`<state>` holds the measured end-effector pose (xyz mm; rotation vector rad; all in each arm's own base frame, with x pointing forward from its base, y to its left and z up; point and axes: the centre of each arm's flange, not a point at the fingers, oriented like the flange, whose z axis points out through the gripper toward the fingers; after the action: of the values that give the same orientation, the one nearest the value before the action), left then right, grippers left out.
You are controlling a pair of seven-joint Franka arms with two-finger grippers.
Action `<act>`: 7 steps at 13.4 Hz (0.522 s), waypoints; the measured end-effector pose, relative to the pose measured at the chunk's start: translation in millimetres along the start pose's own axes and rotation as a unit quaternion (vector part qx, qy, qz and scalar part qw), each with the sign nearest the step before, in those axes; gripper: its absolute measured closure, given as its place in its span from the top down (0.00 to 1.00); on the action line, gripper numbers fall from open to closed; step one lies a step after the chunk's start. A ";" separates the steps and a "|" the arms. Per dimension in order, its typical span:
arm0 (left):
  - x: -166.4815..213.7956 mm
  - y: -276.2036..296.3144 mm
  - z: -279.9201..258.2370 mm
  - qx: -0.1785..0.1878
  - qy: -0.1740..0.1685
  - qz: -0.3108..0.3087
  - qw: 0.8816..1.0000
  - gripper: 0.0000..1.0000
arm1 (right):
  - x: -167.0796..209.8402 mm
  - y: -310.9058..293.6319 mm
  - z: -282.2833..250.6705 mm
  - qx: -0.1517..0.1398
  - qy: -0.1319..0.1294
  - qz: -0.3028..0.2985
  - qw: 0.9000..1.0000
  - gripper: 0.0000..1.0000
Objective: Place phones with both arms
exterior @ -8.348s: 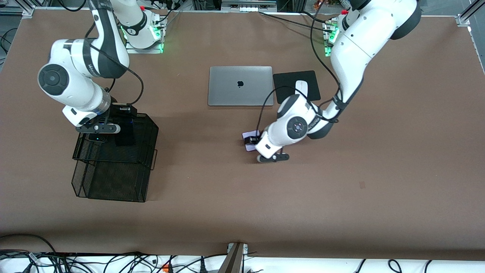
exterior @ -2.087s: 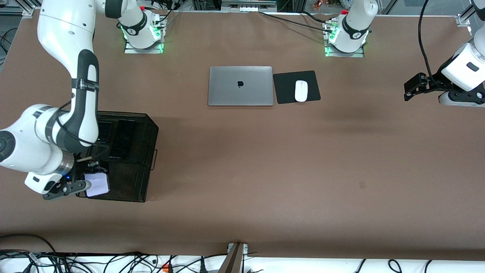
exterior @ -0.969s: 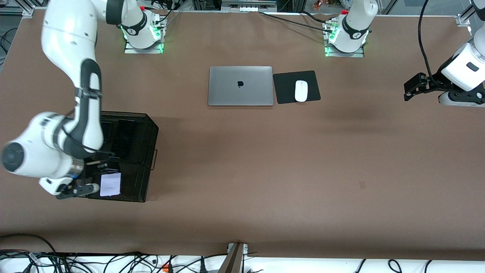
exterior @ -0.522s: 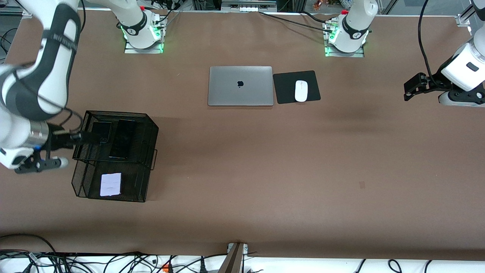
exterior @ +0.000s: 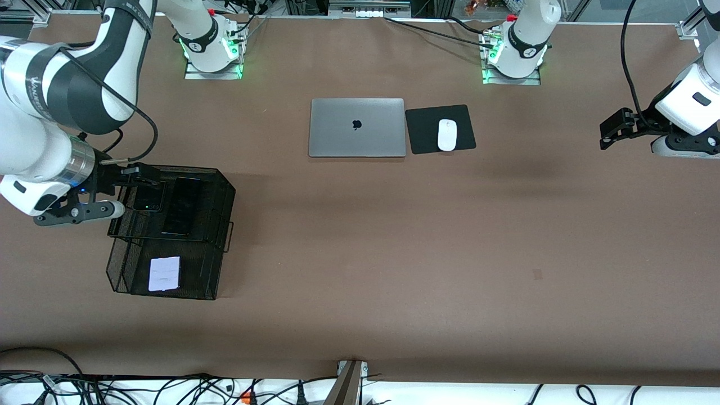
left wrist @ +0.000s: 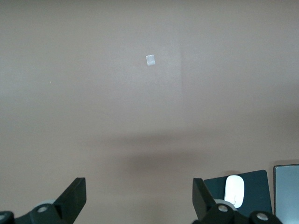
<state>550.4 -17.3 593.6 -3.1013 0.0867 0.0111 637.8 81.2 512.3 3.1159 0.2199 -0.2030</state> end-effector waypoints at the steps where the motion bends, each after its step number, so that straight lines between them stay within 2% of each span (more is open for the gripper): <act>1: 0.0 0.0 0.0 0.000 0.000 0.000 1.000 1.00 | 2.1 -6.2 4.7 -0.005 -0.005 0.005 1.000 1.00; 4: 0.1 -0.1 -1.0 0.000 0.001 0.000 1.000 1.00 | 7.3 -27.7 15.8 -0.029 -0.019 0.013 0.999 1.00; 7: 0.2 -0.3 -2.6 0.000 0.003 0.000 1.000 1.00 | -7.4 -17.0 -8.9 -0.025 -0.019 0.015 0.999 1.00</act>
<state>550.7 -17.1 596.2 -3.1013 0.0861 0.0027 629.3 97.2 522.0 3.0615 0.1761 -0.2522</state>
